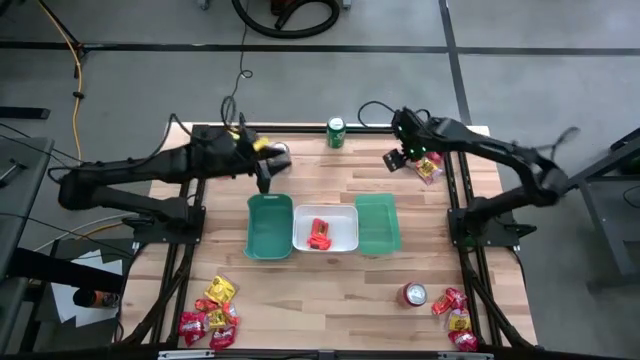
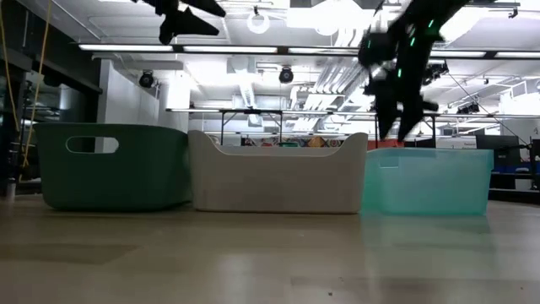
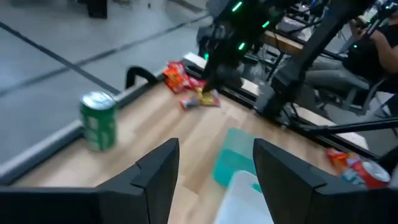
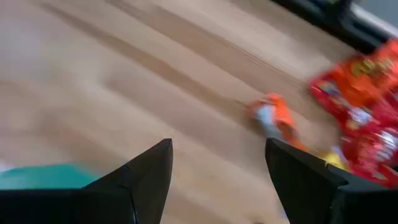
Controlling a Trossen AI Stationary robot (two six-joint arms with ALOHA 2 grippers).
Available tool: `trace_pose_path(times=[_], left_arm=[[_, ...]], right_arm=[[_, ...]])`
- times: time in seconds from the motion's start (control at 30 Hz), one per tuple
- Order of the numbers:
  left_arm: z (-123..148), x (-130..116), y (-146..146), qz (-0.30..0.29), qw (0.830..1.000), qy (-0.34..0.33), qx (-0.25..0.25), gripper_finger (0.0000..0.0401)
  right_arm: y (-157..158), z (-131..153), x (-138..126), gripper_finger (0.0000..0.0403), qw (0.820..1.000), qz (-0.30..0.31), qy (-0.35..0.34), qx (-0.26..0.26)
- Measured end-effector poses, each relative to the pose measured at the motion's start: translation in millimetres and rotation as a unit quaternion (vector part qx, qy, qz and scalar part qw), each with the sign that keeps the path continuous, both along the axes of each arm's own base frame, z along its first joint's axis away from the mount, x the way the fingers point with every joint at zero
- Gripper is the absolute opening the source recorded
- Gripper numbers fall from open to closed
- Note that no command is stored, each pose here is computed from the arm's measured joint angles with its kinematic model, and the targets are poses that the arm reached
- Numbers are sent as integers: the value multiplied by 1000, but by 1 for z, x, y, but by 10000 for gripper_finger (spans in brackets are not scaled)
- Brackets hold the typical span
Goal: Sort candy
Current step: Put the orange chocolate into the white bin
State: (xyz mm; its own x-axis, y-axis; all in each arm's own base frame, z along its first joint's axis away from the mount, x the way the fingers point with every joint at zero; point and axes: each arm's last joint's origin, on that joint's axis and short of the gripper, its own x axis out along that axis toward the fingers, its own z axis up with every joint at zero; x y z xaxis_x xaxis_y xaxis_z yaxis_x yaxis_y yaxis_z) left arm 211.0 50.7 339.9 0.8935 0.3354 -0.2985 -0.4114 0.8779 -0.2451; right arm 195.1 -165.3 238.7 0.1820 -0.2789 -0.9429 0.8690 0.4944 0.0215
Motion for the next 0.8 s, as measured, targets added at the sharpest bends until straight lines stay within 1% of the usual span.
trace_pose_path(times=[0.1, 0.23, 0.33, 0.43, 0.53, 0.6, 0.63, 0.7, 0.73, 0.8], left_arm=[[2, -7, 13, -5, 1000, 6, 25, 193], [3, -14, 32, 7, 998, 13, 61, 193], [4, -20, 47, 19, 997, 11, 74, 193], [5, -25, 58, 16, 997, 4, 76, 193], [8, -30, 67, 16, 997, -9, 80, 193], [9, -32, 71, 17, 996, -15, 80, 193], [9, -33, 72, 15, 996, -19, 81, 193], [12, -34, 74, 17, 996, -30, 88, 193], [14, -34, 75, 15, 995, -38, 93, 193], [18, -35, 75, 11, 993, -56, 105, 193]], right_arm=[[-26, -27, -5, 252, 998, -18, 47, 35], [-46, -57, -11, 252, 992, -56, 85, 78], [-55, -73, -9, 252, 990, -66, 96, 83], [-59, -86, -5, 252, 988, -66, 103, 90], [-62, -97, -3, 251, 987, -68, 122, 84], [-63, -99, -3, 241, 986, -66, 127, 85], [-63, -99, -2, 228, 986, -65, 126, 88], [-60, -98, -1, 182, 986, -59, 124, 93], [-57, -96, 0, 150, 986, -57, 126, 92], [-48, -86, 0, 70, 986, -39, 132, 91]])
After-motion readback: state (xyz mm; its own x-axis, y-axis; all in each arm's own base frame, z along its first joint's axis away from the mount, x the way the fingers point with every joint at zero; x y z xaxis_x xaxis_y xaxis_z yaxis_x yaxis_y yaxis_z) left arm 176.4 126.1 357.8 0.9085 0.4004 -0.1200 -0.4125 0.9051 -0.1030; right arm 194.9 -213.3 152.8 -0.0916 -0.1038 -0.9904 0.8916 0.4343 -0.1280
